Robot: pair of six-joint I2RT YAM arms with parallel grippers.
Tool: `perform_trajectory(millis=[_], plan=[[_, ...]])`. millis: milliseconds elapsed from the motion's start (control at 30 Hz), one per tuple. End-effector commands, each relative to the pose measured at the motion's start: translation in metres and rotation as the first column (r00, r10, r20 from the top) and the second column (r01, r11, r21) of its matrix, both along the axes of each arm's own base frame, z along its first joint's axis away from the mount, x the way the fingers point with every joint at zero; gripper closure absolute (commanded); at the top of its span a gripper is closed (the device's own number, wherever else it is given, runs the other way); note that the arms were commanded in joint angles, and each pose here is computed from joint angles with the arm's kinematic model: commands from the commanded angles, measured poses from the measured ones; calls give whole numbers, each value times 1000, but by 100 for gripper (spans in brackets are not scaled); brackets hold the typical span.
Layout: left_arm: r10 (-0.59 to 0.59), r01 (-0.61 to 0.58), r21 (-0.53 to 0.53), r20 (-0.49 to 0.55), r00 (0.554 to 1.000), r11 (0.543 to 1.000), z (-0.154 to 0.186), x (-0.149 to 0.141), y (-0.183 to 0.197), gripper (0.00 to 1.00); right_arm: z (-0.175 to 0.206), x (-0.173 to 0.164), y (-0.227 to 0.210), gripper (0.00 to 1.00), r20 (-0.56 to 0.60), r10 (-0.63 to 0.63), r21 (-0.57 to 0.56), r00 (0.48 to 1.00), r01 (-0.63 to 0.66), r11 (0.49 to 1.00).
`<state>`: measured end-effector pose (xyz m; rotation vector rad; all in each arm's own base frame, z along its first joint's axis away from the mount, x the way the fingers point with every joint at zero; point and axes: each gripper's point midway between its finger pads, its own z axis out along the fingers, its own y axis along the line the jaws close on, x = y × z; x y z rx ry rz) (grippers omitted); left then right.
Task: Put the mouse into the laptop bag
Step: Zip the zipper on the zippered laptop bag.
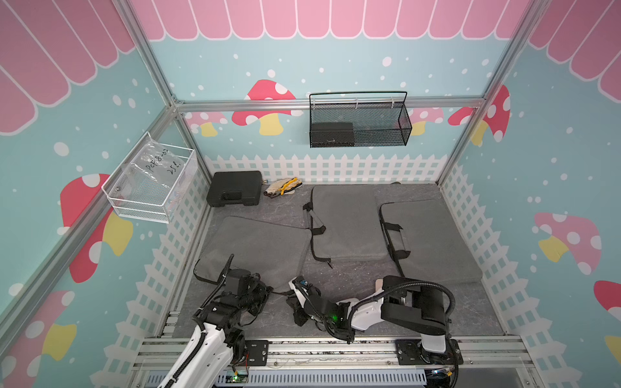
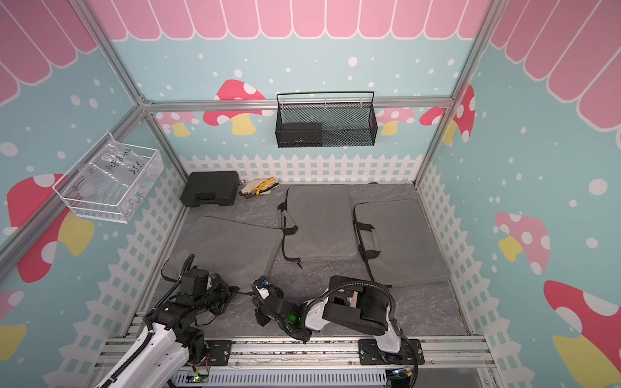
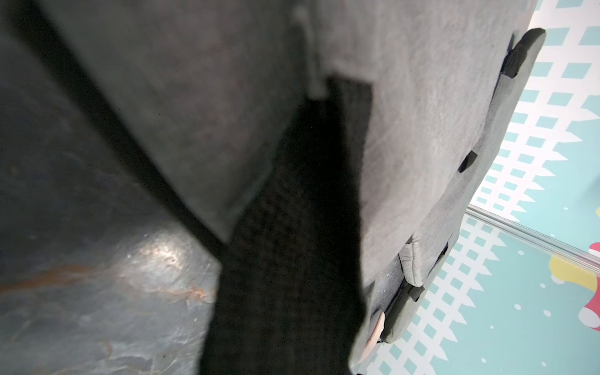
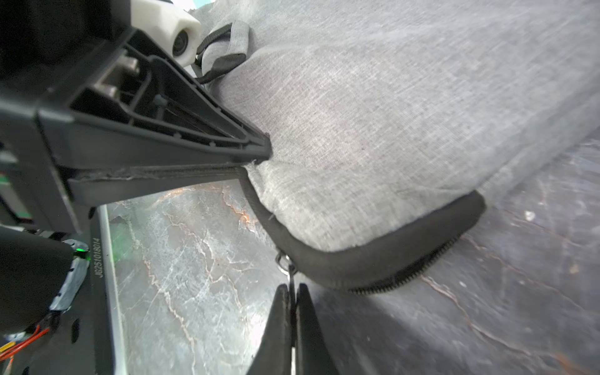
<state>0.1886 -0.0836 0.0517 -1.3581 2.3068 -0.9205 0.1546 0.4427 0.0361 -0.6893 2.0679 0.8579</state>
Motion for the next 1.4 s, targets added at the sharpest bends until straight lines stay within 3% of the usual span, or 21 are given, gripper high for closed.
perform_trajectory(millis=[0, 300, 333, 400, 500, 767, 833, 933, 1033, 1167, 1367], plan=[[109, -106, 114, -24, 994, 988, -14, -3, 29, 100, -22, 9, -33, 100, -13, -81, -90, 997, 80, 993], [110, -104, 112, -46, 993, 988, -20, -6, 28, 100, -20, 10, -38, 100, -7, -97, -97, 995, 96, 991], [107, -101, 109, -49, 993, 989, -20, -7, 28, 96, -28, 10, -32, 100, -6, -82, -116, 997, 81, 990], [109, -102, 104, -63, 992, 989, -21, -10, 27, 70, -29, 10, -13, 100, 5, -40, -115, 999, 41, 992], [114, -107, 83, -83, 990, 991, -21, -14, 25, 42, -33, 11, 21, 100, 5, 19, -121, 1000, -19, 992], [122, -118, 46, -87, 989, 992, -26, -22, 22, 34, -37, -3, 83, 100, -34, 135, -66, 990, -137, 988], [135, -130, 63, -80, 988, 989, -26, -22, 26, 34, -34, -9, 87, 100, -30, 154, -57, 988, -156, 986], [157, -151, 78, -78, 984, 985, -28, -22, 30, 48, -33, -15, 82, 100, -31, 159, -55, 987, -160, 985], [162, -156, 88, -76, 984, 984, -26, -21, 33, 76, -33, -17, 67, 100, -39, 147, -55, 988, -149, 987], [173, -163, 115, -83, 981, 980, -28, -24, 38, 99, -33, -10, 44, 100, -26, 89, -66, 996, -90, 994], [168, -159, 108, -85, 982, 981, -25, -25, 37, 100, -45, 17, 20, 100, -51, 20, -97, 998, -25, 995]])
